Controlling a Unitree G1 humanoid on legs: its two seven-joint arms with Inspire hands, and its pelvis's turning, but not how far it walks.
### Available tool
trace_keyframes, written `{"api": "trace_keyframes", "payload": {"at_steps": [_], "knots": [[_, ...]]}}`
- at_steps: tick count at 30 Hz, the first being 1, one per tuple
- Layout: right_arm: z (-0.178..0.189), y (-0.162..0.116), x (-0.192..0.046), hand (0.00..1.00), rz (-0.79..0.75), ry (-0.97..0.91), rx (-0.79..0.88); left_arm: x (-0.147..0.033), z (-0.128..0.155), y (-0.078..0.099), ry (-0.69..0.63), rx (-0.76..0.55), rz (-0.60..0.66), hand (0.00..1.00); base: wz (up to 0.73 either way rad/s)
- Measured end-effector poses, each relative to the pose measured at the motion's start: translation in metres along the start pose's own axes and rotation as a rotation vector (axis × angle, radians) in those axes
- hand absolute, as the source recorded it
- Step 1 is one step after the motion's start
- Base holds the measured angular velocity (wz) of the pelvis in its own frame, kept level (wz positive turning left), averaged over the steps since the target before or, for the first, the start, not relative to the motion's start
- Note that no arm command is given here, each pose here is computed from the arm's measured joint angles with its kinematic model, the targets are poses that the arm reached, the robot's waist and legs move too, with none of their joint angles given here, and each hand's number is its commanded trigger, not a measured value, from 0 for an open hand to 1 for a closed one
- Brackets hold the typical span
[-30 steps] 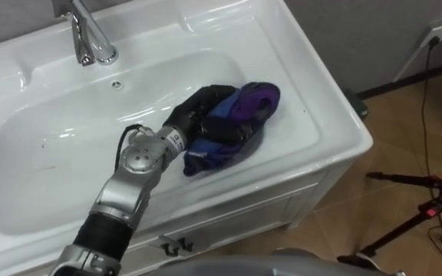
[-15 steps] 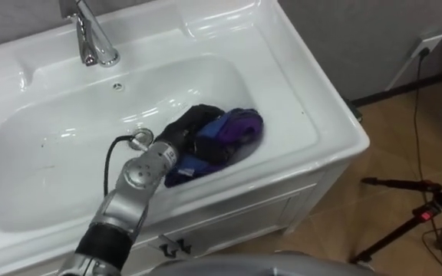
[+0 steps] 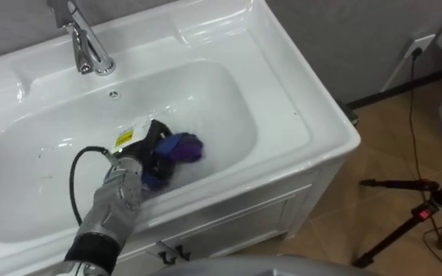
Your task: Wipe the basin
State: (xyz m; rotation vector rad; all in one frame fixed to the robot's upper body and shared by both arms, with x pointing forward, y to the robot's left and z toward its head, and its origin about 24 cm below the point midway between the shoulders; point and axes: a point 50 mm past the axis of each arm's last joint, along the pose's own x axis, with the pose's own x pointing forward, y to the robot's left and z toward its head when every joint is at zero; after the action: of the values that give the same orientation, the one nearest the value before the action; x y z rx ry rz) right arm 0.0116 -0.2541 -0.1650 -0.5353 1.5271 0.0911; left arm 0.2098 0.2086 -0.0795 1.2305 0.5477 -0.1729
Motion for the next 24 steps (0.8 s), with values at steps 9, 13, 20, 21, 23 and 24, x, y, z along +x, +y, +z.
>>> {"api": "trace_keyframes", "payload": {"at_steps": [9, 13, 20, 21, 23, 24], "knots": [[-0.007, -0.015, 0.0, 0.0, -0.052, 0.014, 0.03, -0.003, -0.06, 0.015, 0.227, 0.229, 0.054, 1.0, 0.02], [-0.013, -0.019, -0.001, 0.0, -0.069, 0.029, 0.06, -0.005, -0.076, 0.025, 0.274, 0.321, 0.067, 1.0, 0.06], [-0.025, -0.032, -0.003, 0.0, -0.12, 0.05, 0.049, -0.01, -0.107, 0.074, 0.369, 0.48, 0.205, 1.0, 0.03], [-0.026, -0.035, -0.003, 0.0, -0.126, 0.052, 0.044, -0.011, -0.111, 0.079, 0.387, 0.483, 0.218, 1.0, -0.05], [-0.027, -0.039, -0.004, 0.0, -0.135, 0.054, 0.037, -0.012, -0.114, 0.083, 0.404, 0.492, 0.228, 1.0, 0.0], [-0.026, -0.039, -0.004, 0.0, -0.137, 0.052, 0.038, -0.013, -0.116, 0.085, 0.413, 0.494, 0.232, 1.0, 0.0]]}}
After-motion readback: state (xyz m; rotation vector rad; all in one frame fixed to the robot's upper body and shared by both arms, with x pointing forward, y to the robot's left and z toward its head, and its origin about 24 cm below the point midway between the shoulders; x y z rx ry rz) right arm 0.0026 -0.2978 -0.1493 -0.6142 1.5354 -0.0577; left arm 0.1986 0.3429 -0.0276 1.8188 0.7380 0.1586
